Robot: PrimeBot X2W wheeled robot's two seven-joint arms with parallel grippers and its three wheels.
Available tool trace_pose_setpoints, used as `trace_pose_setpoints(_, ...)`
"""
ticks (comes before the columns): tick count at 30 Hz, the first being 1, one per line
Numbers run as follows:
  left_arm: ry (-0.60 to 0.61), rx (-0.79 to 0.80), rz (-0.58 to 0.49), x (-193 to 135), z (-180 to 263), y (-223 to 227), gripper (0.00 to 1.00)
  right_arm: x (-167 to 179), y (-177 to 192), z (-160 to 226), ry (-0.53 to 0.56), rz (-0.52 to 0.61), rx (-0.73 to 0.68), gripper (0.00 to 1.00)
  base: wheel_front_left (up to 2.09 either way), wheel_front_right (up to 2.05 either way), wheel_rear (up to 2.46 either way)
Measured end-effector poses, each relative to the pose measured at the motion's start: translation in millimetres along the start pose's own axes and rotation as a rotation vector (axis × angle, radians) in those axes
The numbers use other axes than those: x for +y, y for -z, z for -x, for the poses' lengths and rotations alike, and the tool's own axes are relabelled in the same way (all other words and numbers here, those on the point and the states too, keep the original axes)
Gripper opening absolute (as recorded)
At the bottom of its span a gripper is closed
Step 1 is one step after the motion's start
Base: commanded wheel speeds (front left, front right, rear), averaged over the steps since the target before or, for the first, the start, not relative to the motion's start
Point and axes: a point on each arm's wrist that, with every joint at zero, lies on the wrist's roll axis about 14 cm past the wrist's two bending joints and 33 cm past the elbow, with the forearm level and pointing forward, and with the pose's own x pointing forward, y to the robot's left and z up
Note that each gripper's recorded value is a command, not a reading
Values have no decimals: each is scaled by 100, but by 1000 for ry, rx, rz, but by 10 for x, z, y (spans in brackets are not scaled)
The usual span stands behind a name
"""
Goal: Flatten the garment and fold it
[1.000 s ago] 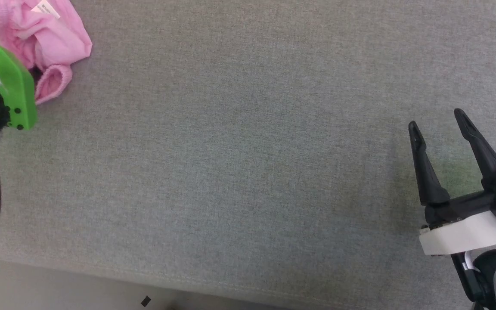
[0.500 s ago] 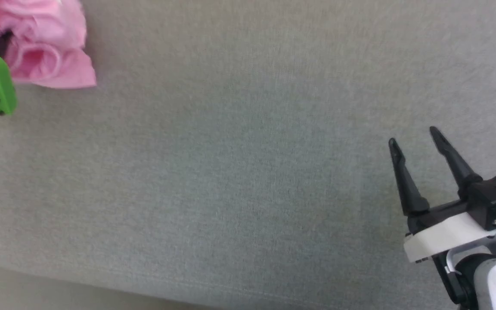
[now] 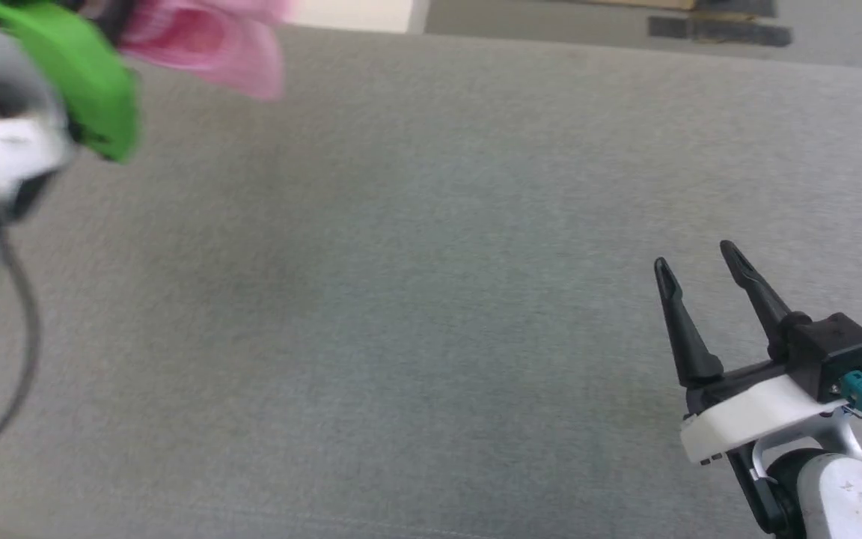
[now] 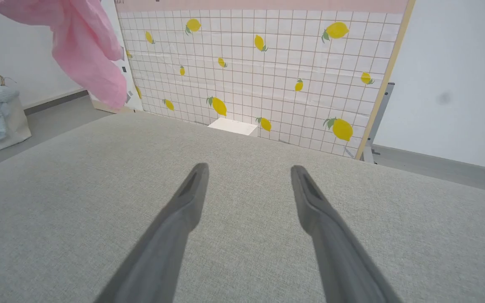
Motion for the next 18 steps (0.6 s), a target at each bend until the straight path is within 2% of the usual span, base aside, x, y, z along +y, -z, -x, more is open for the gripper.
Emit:
trace_pose_setpoints(2,85,-18,0,-328,-91,-91,0,-55,-34,53,21,3,-8,100,0,0,0)
trace_pose_setpoints(5,248,-17,21,-999,-212,-74,0,-183,-85,149,66,10,-22,100,0,0,0)
trace_pose_setpoints(13,570,88,136,-2630,-183,379,0,-471,-106,358,172,26,-32,100,0,0,0)
trace_pose_setpoints(14,612,111,149,-2829,-136,454,3,-506,-106,379,185,27,-34,100,0,0,0)
trace_pose_setpoints(15,656,138,160,-3022,-77,533,46,-544,-100,401,198,28,-33,100,0,0,0)
trace_pose_setpoints(16,687,151,172,-3161,-30,579,100,-571,-90,419,208,30,-32,100,0,0,0)
trace_pose_setpoints(18,755,175,188,-3456,90,659,100,-625,-54,461,228,33,-20,100,0,0,0)
